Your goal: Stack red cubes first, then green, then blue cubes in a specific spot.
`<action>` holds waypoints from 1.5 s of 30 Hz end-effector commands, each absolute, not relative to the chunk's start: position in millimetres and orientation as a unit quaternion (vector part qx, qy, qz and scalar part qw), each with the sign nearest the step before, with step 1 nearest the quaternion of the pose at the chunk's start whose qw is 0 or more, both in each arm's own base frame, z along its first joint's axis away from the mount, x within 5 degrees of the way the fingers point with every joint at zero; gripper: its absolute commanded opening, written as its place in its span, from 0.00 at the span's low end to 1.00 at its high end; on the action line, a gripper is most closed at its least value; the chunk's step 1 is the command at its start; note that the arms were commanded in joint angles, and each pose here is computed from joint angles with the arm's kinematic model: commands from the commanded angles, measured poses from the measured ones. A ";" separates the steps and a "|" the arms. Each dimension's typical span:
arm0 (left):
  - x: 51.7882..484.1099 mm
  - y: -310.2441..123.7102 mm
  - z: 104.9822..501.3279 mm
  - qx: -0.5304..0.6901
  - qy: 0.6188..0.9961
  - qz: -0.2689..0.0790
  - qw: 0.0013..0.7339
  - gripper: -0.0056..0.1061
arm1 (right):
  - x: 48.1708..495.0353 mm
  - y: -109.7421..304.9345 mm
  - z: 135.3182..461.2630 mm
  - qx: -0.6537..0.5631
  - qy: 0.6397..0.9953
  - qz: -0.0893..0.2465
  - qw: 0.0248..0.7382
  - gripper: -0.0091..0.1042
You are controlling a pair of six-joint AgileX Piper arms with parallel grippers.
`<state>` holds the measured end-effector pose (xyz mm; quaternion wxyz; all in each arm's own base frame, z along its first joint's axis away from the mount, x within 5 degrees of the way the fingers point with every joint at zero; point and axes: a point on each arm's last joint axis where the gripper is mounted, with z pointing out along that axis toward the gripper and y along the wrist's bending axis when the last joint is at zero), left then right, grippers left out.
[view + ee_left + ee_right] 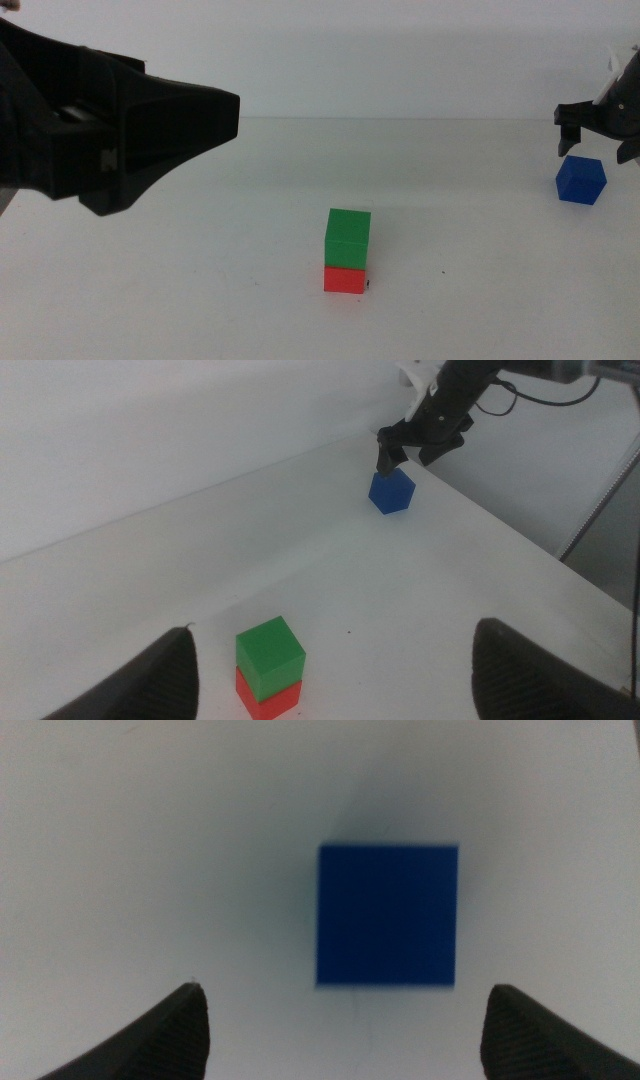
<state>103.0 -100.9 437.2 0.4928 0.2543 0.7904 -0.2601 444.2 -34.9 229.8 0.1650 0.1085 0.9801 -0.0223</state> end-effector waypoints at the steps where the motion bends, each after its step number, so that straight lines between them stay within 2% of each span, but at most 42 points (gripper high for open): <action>1: 102.9 -101.3 436.6 0.253 0.789 -0.263 0.494 0.89 | 451.9 -47.6 225.4 0.120 0.979 -0.031 0.162 0.88; 7: 102.6 -101.2 435.9 0.255 0.791 -0.261 0.491 0.89 | 464.9 -57.4 197.0 0.124 0.979 -0.029 0.159 0.87; 11: 102.7 -101.2 436.1 0.254 0.790 -0.261 0.492 0.89 | 471.9 -57.6 177.7 0.101 0.981 -0.030 0.160 0.77; 15: 102.7 -101.2 436.1 0.254 0.790 -0.261 0.492 0.89 | 473.3 -57.5 171.4 0.099 0.982 -0.029 0.158 0.51; 17: 102.7 -101.2 436.1 0.254 0.790 -0.261 0.492 0.89 | 472.0 -57.4 174.0 0.099 0.983 -0.029 0.155 0.34; 18: 102.7 -101.2 436.1 0.254 0.790 -0.261 0.492 0.89 | 467.7 -55.3 185.3 0.097 0.983 -0.030 0.150 0.25; 20: 102.7 -101.2 436.1 0.254 0.790 -0.261 0.492 0.89 | 459.9 -45.4 207.8 0.093 0.983 -0.030 0.153 0.26; 24: 102.6 -101.2 435.9 0.255 0.791 -0.261 0.492 0.89 | 425.7 -6.0 272.6 0.087 0.974 -0.017 0.207 0.27; 28: 102.6 -101.1 435.7 0.255 0.792 -0.260 0.490 0.89 | 375.8 65.6 309.4 0.077 0.973 0.007 0.215 0.24; 29: 102.6 -101.1 435.7 0.255 0.792 -0.260 0.490 0.89 | 366.0 88.2 315.7 0.067 0.973 0.008 0.220 0.24; 31: 102.6 -101.1 435.7 0.255 0.792 -0.260 0.490 0.89 | 346.2 130.9 326.4 0.053 0.971 -0.012 0.232 0.24; 34: 102.6 -101.1 435.7 0.255 0.792 -0.260 0.490 0.89 | 324.1 187.0 329.5 0.031 0.972 -0.026 0.232 0.24; 38: 102.6 -101.1 435.7 0.255 0.792 -0.260 0.490 0.89 | 308.7 246.1 321.8 0.003 0.973 0.000 0.231 0.24; 45: 102.6 -101.1 435.7 0.257 0.791 -0.259 0.491 0.89 | 299.7 284.6 291.1 0.005 0.980 0.002 0.201 0.24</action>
